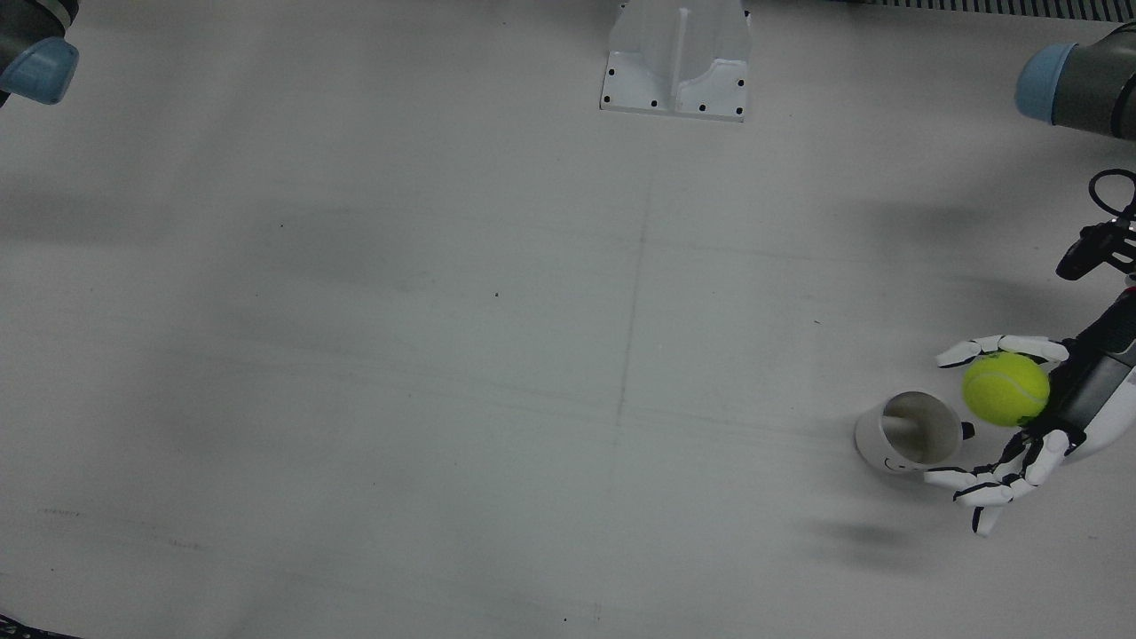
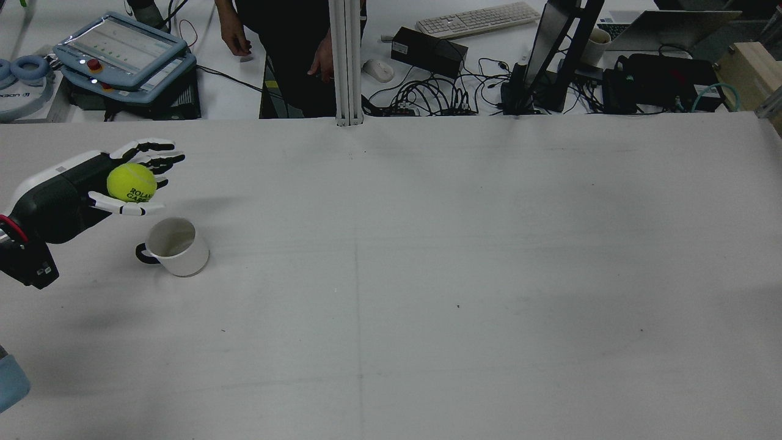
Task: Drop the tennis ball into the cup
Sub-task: 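Open the left hand fingers to release the ball into the mug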
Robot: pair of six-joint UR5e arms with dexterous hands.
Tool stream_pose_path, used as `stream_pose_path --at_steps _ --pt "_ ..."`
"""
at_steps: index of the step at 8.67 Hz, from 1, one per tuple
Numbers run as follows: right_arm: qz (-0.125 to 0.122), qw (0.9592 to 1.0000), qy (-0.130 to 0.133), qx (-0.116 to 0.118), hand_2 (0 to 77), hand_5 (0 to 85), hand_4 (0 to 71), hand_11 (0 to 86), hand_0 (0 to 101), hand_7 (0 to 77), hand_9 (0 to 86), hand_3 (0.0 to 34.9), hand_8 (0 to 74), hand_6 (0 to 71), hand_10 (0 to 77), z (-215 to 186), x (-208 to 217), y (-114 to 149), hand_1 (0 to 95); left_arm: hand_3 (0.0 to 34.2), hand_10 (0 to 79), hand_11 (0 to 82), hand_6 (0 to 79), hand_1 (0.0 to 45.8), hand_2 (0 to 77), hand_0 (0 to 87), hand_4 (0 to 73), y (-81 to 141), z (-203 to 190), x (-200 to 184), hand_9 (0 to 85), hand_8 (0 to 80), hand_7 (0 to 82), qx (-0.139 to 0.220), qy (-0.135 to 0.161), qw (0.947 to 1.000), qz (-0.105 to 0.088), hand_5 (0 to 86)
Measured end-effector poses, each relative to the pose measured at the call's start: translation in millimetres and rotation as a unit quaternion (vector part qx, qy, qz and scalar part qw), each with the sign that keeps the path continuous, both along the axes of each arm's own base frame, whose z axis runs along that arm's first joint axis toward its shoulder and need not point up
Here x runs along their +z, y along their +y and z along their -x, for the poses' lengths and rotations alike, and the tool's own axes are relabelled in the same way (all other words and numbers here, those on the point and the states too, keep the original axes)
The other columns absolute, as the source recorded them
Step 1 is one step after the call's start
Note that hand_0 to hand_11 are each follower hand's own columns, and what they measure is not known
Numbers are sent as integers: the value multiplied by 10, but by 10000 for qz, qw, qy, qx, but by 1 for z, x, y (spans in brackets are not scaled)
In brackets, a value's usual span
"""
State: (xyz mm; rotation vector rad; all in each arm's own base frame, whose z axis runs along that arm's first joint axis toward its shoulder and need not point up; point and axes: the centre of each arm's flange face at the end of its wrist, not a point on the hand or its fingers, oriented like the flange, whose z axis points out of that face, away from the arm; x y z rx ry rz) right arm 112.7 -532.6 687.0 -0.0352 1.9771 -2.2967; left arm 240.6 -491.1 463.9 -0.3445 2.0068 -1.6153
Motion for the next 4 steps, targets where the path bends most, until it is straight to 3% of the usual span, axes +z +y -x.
stream_pose_path --at_steps 1,2,3,4 --pt "0 10000 0 1 5 0 0 5 0 5 0 0 0 0 0 0 0 0 5 98 38 82 256 360 224 674 5 0 0 0 22 54 54 -2 0 10000 0 180" --pt "0 10000 0 0 5 0 0 5 0 0 0 0 0 0 0 0 0 0 5 98 38 82 256 360 224 674 5 0 0 0 22 54 54 -3 0 10000 0 180" --pt "0 10000 0 -1 5 0 0 5 0 0 0 0 0 0 0 0 0 0 5 98 33 98 0 355 224 661 5 0 0 0 33 5 120 -3 0 10000 0 136" --pt "0 10000 0 -2 5 0 0 5 0 5 0 0 0 0 0 0 0 0 5 98 33 98 0 355 224 661 5 0 0 0 33 5 120 -4 -2 10000 -1 136"
